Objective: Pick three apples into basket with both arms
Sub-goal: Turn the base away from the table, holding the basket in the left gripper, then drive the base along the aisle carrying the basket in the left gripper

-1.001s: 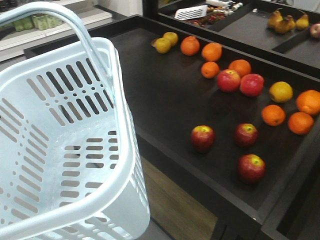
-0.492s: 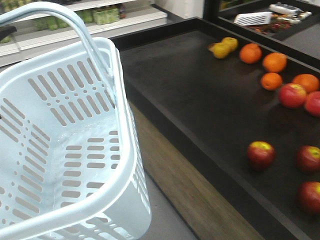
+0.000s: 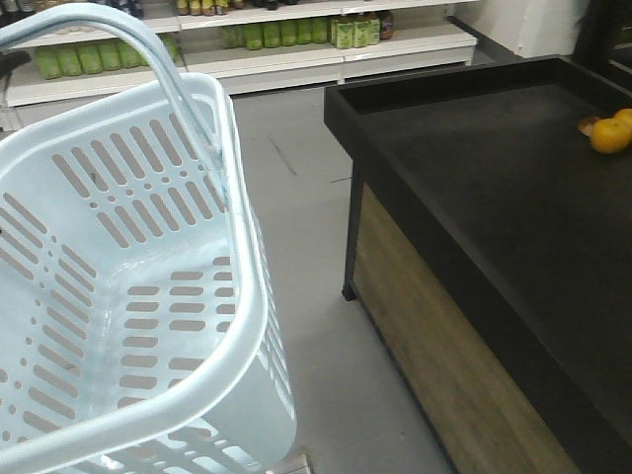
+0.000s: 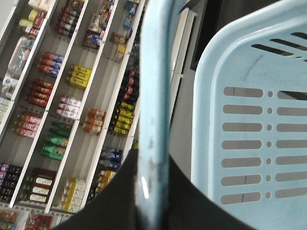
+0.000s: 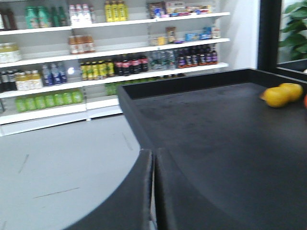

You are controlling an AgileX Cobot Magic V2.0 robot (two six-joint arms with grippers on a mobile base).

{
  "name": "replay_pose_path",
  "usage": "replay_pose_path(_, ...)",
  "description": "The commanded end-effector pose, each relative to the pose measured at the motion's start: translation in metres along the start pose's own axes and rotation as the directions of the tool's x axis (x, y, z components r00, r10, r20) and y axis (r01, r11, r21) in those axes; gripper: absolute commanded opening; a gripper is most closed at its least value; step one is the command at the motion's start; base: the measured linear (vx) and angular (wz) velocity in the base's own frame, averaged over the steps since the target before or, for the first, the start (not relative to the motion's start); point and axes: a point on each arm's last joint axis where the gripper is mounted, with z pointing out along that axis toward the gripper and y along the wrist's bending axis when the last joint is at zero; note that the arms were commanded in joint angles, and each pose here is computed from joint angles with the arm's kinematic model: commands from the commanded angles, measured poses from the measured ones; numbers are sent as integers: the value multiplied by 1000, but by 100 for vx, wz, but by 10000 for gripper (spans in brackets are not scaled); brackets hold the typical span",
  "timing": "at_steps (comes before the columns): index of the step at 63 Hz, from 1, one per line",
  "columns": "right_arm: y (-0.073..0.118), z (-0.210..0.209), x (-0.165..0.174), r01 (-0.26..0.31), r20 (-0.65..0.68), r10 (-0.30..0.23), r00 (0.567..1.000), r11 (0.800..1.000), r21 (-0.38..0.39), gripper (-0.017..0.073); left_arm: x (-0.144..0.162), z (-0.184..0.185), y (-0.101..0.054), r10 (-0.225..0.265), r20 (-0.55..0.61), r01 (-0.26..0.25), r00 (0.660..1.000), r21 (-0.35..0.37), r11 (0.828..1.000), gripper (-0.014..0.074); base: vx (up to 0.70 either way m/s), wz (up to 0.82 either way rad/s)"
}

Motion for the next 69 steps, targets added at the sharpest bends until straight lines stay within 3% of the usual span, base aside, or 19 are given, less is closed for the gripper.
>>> replay_pose_path(1, 0, 0, -2, 13, 58, -13, 998, 1000, -1, -9, -6, -10, 14, -16, 79, 22, 997, -72, 997, -6, 9, 46)
replay_pose_path(69, 0, 0, -2, 13, 58, -13, 998, 1000, -1, -9, -6, -10, 14, -16, 79, 22, 997, -72, 997, -6, 6, 24)
